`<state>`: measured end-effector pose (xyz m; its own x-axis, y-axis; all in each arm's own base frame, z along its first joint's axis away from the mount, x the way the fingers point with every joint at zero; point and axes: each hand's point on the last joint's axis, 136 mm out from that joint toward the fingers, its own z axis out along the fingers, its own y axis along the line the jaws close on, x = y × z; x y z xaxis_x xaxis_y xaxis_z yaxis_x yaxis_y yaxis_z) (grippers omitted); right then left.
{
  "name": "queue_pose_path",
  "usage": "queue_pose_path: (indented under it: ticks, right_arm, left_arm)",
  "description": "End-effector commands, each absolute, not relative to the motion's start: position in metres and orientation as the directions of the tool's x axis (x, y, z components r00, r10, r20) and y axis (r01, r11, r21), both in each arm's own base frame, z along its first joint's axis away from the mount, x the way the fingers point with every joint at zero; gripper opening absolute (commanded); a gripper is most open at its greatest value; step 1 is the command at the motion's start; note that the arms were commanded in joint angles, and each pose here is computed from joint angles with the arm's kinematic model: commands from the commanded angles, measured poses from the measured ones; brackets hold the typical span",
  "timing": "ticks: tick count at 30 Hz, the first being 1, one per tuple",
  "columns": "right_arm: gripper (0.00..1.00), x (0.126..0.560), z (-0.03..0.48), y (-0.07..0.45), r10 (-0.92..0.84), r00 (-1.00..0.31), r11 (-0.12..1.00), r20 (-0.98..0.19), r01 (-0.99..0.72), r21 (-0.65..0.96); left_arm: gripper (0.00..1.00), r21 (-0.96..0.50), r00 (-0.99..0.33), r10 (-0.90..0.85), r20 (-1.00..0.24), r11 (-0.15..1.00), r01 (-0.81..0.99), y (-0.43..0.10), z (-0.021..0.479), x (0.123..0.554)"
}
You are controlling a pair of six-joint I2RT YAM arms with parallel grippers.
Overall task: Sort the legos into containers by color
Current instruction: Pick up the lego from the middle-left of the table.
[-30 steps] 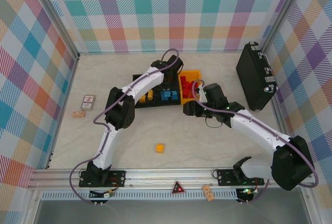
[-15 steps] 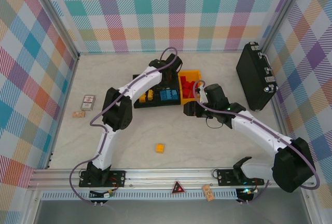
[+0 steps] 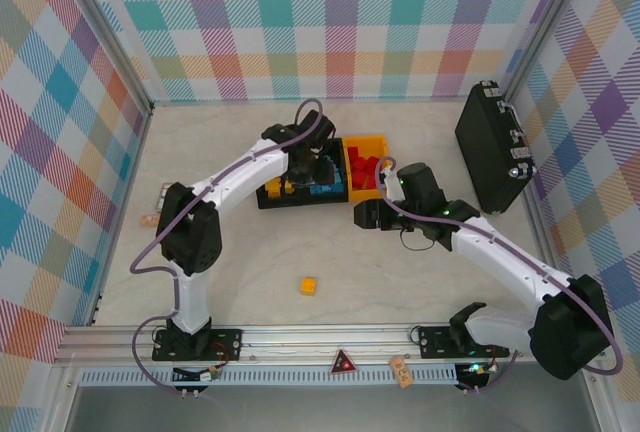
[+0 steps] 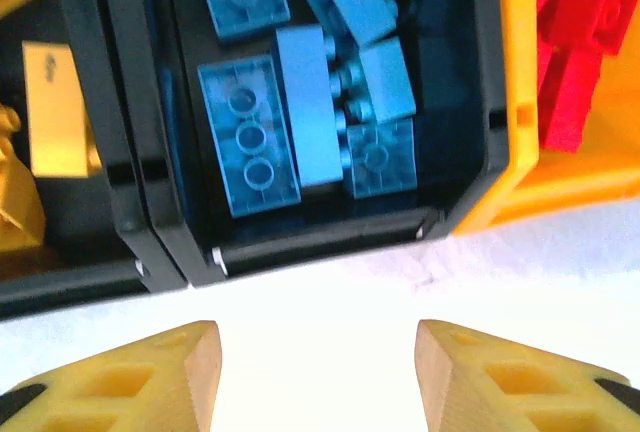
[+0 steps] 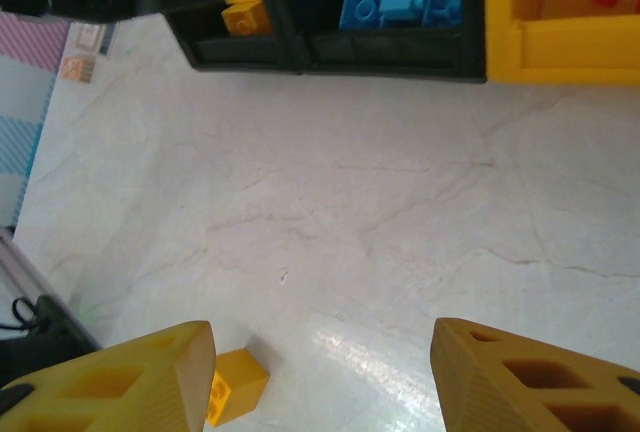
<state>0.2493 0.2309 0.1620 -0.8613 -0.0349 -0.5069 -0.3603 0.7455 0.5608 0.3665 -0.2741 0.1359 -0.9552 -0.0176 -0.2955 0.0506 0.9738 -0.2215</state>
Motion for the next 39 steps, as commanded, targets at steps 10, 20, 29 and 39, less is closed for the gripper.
queue_pose_path:
  ticks: [10, 20, 29, 39]
  right_arm:
    - [0.59, 0.201, 0.163, 0.238, -0.167, -0.903, 0.636, -0.395, -0.405, 0.657]
    - [0.59, 0.17, 0.13, 0.245, -0.244, -0.923, 0.626, -0.298, -0.384, 0.678]
    - [0.59, 0.162, 0.114, 0.241, -0.228, -0.934, 0.64, -0.274, -0.355, 0.681]
    - [0.59, 0.164, 0.104, 0.239, -0.227, -0.937, 0.656, -0.266, -0.349, 0.669]
  left_arm:
    - [0.53, -0.268, -0.993, 0.1, -0.068, 0.957, 0.115, -0.259, 0.104, 0.255]
    - [0.56, -0.24, -0.986, 0.16, 0.042, 0.96, 0.145, -0.259, 0.072, 0.194]
    - [0.61, -0.174, -0.975, 0.189, 0.117, 0.97, 0.167, -0.258, 0.047, 0.161]
    - [0.58, -0.082, -0.961, 0.208, 0.18, 0.977, 0.196, -0.251, 0.026, 0.136]
